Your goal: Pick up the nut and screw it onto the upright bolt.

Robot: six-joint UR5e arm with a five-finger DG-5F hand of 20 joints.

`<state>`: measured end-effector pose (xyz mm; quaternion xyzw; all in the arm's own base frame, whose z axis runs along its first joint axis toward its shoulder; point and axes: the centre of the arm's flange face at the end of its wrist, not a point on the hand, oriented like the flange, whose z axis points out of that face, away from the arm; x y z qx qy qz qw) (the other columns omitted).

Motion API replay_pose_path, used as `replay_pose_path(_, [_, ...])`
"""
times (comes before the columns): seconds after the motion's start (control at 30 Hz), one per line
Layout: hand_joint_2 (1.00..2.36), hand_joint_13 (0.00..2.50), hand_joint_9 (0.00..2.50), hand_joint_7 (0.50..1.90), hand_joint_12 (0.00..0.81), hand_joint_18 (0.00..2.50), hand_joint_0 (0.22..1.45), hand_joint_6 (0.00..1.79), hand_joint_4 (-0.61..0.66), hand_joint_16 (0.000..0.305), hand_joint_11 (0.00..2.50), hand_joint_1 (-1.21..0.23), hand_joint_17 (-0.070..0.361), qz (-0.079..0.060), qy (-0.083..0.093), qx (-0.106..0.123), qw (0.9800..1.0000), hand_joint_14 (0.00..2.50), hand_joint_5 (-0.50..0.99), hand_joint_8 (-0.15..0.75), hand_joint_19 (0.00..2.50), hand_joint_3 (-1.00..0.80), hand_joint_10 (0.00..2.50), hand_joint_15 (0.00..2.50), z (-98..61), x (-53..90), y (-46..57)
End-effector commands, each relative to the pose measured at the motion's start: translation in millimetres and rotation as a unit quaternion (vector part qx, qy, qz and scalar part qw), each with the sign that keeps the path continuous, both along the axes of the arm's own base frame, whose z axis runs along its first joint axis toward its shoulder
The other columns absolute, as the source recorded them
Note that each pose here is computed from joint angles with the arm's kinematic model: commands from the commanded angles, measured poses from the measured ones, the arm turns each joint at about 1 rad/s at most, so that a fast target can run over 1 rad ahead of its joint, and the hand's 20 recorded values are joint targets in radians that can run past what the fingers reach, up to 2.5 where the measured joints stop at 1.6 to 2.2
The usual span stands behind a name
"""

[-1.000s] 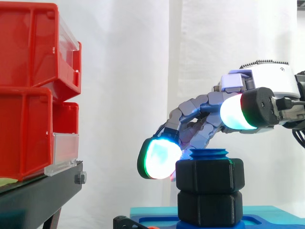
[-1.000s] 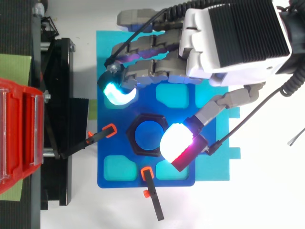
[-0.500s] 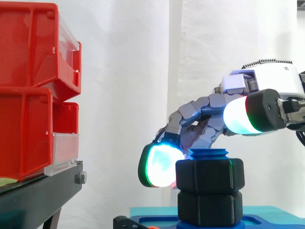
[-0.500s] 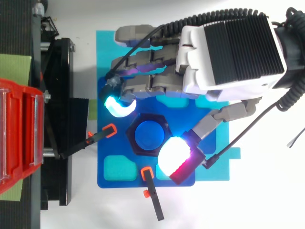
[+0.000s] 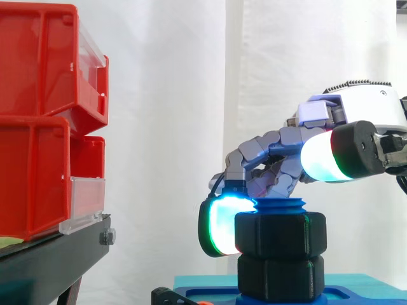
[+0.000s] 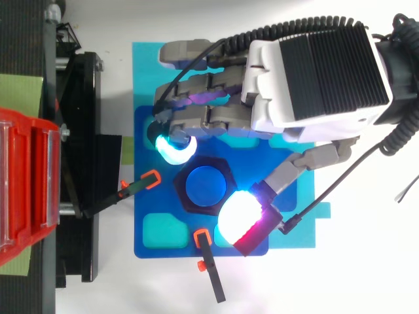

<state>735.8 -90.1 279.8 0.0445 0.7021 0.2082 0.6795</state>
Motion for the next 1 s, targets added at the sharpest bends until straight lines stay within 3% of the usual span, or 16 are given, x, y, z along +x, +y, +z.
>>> replay_pose_path(0.0, [1.0, 0.54, 1.0, 1.15, 0.306, 0.14, 0.49, 0.5, 0.23, 0.033, 0.0, -0.29, 0.073, -0.002, -0.003, 0.0, 1.0, 0.0, -0.02, 0.267, 0.0, -0.5, 0.0, 0.0, 0.9, 0.3, -2.9])
replay_pose_path(0.33, [1.0, 0.59, 1.07, 1.3, 0.304, 0.18, 0.5, 0.5, 0.2, 0.031, 0.0, -0.29, 0.071, -0.012, 0.004, -0.011, 0.9999, 0.0, 0.01, 0.279, 0.0, -0.5, 0.0, 0.0, -0.9, -3.0, -14.7])
replay_pose_path(0.77, [1.0, 0.71, 1.3, 1.37, 0.271, 0.34, 0.51, 0.5, 0.13, 0.029, 0.0, -0.3, 0.065, -0.017, 0.001, -0.023, 0.9996, 0.0, 0.06, 0.249, 0.0, -0.5, 0.0, 0.0, -0.9, -4.1, -22.5])
replay_pose_path(0.83, [1.0, 0.71, 1.28, 1.35, 0.271, 0.34, 0.51, 0.5, 0.14, 0.029, 0.0, -0.3, 0.065, -0.019, 0.001, -0.024, 0.9995, 0.0, 0.06, 0.252, 0.0, -0.5, 0.0, 0.0, -0.9, -4.5, -24.8])
replay_pose_path(0.97, [1.0, 0.67, 1.16, 1.08, 0.285, 0.31, 0.5, 0.5, 0.22, 0.031, 0.0, -0.3, 0.07, -0.022, 0.0, -0.024, 0.9995, 0.0, -0.02, 0.268, 0.0, -0.5, 0.0, 0.0, -2.3, -4.9, -29.3])
